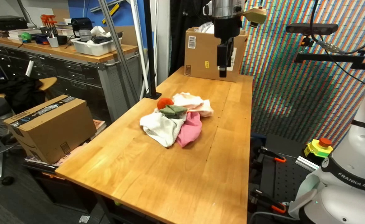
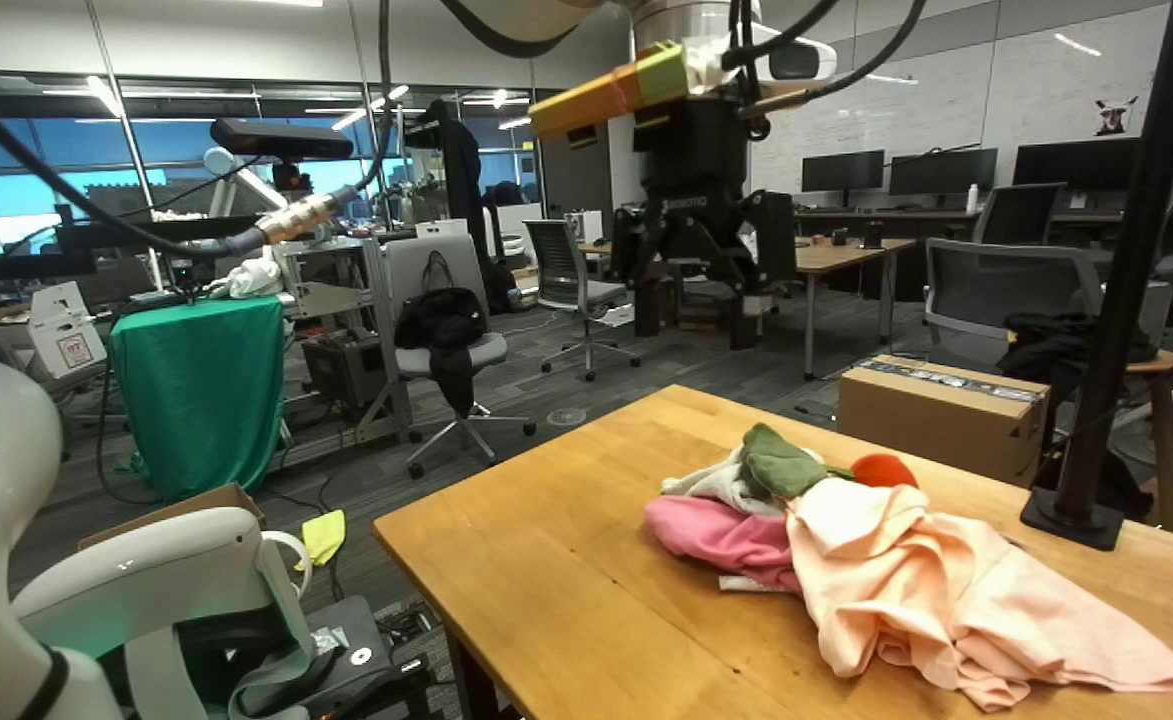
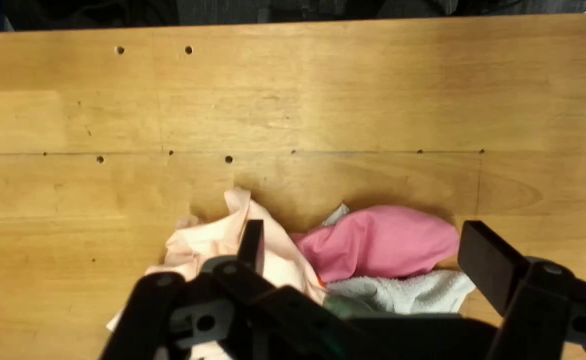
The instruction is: Separate the objects on the table
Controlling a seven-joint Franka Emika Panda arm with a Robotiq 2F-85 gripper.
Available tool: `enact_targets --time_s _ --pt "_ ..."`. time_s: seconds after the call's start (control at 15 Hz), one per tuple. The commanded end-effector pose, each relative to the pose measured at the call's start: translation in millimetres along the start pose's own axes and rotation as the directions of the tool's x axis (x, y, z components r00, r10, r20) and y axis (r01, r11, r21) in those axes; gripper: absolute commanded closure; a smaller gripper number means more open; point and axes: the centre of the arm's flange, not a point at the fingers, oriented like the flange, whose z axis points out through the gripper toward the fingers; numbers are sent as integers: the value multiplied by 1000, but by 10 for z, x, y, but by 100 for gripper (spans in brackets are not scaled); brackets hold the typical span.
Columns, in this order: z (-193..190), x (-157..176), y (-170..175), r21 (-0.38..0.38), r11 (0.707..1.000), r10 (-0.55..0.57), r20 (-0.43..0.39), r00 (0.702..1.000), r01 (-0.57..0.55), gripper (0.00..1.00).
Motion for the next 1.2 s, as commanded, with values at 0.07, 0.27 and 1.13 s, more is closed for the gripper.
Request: enact_targets --time_s 0.07,0.27,1.13 --pt "89 407 73 -43 998 -45 -102 994 41 0" --pt "260 590 89 -39 997 -74 -141 987 69 0" --pt "1242 1196 464 -50 992 -121 -190 974 114 0"
